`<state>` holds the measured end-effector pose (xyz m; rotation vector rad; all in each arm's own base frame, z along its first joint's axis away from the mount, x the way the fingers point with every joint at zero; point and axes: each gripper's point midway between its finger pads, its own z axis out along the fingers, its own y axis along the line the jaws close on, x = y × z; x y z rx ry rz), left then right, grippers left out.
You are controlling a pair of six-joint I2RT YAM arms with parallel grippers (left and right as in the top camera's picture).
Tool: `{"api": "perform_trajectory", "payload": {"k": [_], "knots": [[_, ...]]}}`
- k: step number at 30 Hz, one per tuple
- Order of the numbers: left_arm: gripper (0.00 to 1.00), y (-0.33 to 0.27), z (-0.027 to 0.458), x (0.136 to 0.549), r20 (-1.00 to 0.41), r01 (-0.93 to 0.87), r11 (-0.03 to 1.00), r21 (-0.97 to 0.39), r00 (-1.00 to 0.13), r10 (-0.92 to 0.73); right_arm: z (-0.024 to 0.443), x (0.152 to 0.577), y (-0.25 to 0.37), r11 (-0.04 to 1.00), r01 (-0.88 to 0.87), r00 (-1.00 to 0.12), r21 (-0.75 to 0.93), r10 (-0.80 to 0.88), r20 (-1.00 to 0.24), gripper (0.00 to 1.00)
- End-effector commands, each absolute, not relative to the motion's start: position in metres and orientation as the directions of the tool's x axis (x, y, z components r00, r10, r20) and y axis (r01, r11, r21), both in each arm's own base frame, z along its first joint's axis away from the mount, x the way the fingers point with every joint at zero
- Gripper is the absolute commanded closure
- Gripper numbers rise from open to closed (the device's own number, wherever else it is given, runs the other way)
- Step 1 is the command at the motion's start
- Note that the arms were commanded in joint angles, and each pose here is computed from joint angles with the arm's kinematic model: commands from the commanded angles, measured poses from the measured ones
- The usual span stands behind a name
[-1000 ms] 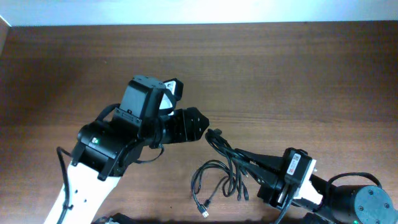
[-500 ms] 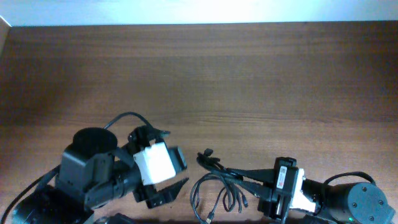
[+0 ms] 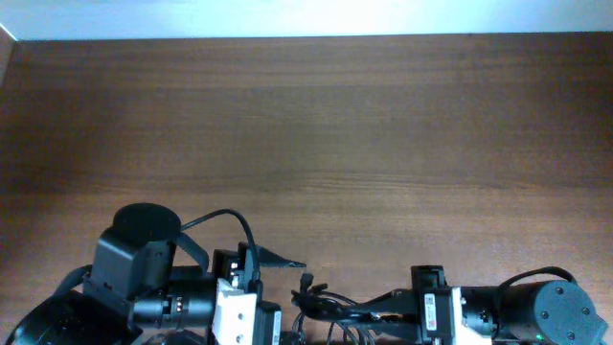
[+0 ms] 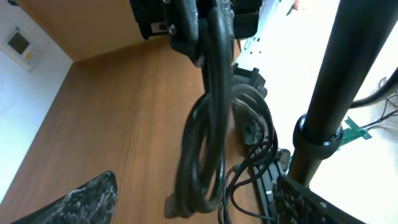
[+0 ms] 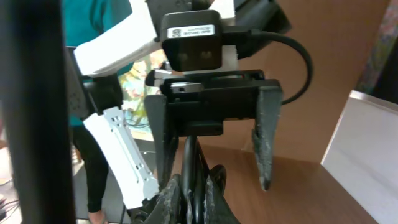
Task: Untangle cables
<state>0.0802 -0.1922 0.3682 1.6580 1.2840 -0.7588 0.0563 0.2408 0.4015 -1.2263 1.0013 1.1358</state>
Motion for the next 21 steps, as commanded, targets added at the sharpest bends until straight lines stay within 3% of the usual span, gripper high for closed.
{"api": "perform_trajectory", "payload": {"k": [1, 5, 10, 13, 18, 21], "knots": [[0.3, -0.193, 0.373, 0.074, -0.874, 0.957, -0.098, 0.273, 0.29, 0.389, 0.413, 0.046, 0.237, -0.042, -0.976, 0.205, -0.212, 0.131, -0.97, 0.96], [0.59, -0.193, 0.373, 0.074, -0.874, 0.957, -0.099, 0.273, 0.289, 0.389, 0.412, 0.04, 0.236, -0.071, -0.973, 0.209, -0.22, 0.135, -0.968, 0.96], [0.76, -0.193, 0.373, 0.074, -0.874, 0.957, -0.098, 0.273, 0.289, 0.39, 0.412, 0.04, 0.236, -0.069, -0.969, 0.227, -0.237, 0.136, -0.964, 0.96], [1.0, -0.193, 0.373, 0.075, -0.873, 0.957, -0.096, 0.274, 0.289, 0.393, 0.412, 0.04, 0.236, -0.069, -0.969, 0.226, -0.237, 0.135, -0.965, 0.96], [1.0, -0.189, 0.366, 0.086, -0.845, 0.954, -0.052, 0.295, 0.286, 0.452, 0.412, 0.041, 0.236, -0.068, -0.969, 0.226, -0.237, 0.135, -0.965, 0.96], [1.0, -0.18, 0.356, 0.11, -0.818, 0.958, 0.086, 0.272, 0.183, 0.545, 0.412, 0.041, 0.236, -0.067, -0.969, 0.226, -0.237, 0.135, -0.965, 0.96]]}}
